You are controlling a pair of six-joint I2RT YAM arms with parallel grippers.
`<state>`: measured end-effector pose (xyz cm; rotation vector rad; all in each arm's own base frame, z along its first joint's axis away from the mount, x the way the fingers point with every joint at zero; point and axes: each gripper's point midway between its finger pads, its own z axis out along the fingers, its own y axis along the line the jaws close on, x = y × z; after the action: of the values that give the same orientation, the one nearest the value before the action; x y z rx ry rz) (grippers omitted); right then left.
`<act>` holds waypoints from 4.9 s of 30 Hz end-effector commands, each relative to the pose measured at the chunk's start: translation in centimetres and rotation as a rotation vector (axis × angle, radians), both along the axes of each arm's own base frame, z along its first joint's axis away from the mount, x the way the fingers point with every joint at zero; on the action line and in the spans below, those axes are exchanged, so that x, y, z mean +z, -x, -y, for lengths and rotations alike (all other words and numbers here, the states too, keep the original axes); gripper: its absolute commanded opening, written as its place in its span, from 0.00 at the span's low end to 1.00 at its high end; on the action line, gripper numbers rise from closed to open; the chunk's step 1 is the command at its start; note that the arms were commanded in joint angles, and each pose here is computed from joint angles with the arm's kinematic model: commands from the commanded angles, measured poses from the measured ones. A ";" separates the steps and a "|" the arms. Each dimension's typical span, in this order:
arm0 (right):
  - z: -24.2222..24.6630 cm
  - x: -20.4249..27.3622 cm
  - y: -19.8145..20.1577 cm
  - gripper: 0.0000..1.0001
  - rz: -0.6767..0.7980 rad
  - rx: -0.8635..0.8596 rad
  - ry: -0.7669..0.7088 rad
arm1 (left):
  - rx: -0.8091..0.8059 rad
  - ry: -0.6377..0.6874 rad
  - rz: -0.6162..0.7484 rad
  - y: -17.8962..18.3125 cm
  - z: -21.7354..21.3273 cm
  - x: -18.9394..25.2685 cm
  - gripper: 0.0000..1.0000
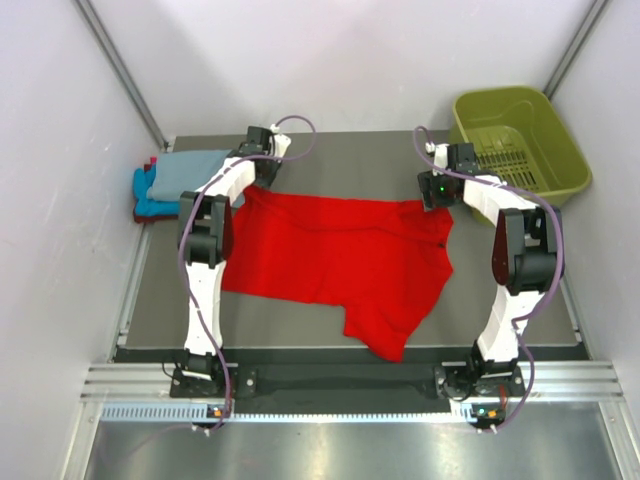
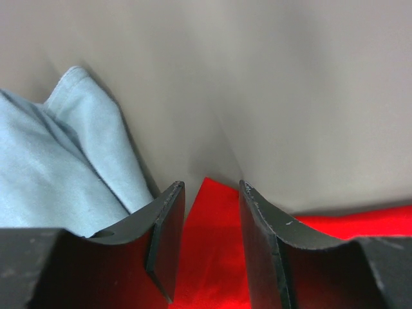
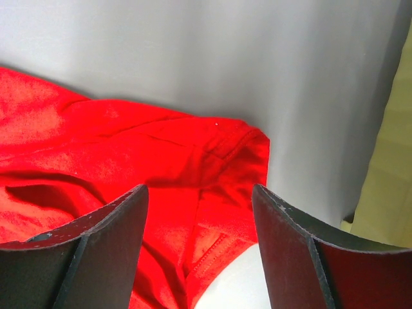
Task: Fold and stack the t-shirts
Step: Fold the tshirt
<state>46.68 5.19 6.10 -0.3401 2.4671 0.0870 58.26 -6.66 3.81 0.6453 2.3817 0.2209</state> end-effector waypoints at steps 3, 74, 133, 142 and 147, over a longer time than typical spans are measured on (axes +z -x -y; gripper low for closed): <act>-0.5 1.6 -1.0 0.66 0.052 0.005 -0.002 | 0.063 -0.004 -0.049 1.1 -3.4 -1.1 0.44; -0.8 1.1 -0.9 0.66 0.051 0.006 0.010 | 0.105 0.215 -0.147 3.0 -0.7 0.5 0.46; -2.2 -0.6 -1.1 0.66 0.021 0.035 0.013 | 0.098 0.239 -0.055 1.2 0.3 4.5 0.40; -2.2 -0.9 -1.7 0.66 0.016 0.032 0.015 | 0.115 0.173 -0.115 2.8 -1.2 3.6 0.38; -2.4 -1.0 -1.7 0.66 0.014 0.034 0.010 | 0.113 0.146 -0.151 3.8 -2.1 2.6 0.34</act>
<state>46.97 6.63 3.85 -0.3831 2.4984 0.0762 55.29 -5.70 6.29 0.4566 2.5267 0.0123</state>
